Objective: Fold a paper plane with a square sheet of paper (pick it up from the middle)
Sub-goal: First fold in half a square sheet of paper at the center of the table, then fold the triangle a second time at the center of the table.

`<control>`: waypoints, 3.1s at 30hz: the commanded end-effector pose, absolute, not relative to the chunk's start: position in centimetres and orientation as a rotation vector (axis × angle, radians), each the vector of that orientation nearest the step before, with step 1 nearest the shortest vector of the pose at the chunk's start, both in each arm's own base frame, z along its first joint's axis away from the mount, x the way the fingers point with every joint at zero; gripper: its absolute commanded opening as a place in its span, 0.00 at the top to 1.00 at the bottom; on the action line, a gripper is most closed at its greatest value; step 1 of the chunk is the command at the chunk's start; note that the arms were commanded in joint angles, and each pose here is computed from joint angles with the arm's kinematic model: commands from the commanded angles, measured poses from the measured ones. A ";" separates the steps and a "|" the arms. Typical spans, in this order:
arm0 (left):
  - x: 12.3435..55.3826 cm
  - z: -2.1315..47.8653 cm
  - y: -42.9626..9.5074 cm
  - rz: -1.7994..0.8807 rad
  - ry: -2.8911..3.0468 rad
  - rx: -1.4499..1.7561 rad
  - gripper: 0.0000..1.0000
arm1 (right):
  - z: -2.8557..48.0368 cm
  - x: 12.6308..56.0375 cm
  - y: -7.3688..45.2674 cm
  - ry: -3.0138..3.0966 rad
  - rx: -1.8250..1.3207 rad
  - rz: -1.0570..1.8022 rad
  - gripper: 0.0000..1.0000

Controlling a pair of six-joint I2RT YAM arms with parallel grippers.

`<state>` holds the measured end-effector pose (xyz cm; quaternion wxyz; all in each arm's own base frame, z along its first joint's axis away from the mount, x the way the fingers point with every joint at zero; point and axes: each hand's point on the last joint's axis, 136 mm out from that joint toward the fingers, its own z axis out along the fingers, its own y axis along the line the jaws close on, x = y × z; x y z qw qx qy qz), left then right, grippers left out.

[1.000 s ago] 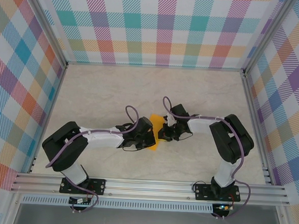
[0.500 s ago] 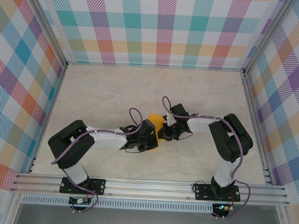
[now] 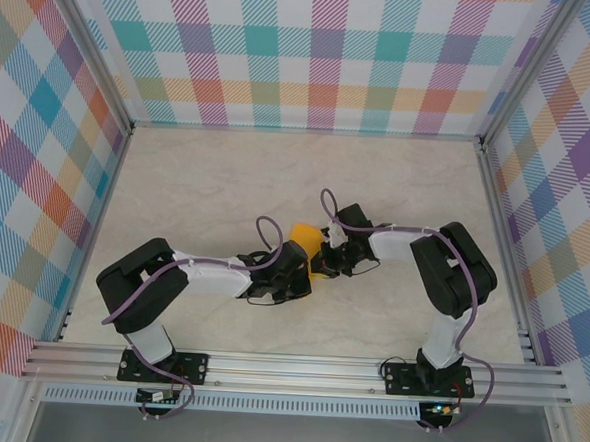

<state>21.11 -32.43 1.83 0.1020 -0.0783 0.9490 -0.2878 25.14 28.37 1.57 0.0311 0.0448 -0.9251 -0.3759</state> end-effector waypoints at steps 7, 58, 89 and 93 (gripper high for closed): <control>16.4 -3.1 -28.6 -0.598 3.003 -0.246 0.97 | 0.2 29.2 26.3 -2.980 0.074 -1.104 0.98; 22.5 5.4 -17.6 -0.474 2.715 -0.511 0.35 | 3.6 29.9 28.0 -3.244 0.031 -0.624 0.55; 22.3 6.2 -21.2 -0.860 2.701 -0.521 0.17 | 4.4 29.6 31.9 -3.245 0.336 -0.679 0.61; 22.4 6.1 -22.8 -0.954 2.713 -0.506 0.18 | 2.8 30.3 31.2 -3.229 0.239 -0.645 0.61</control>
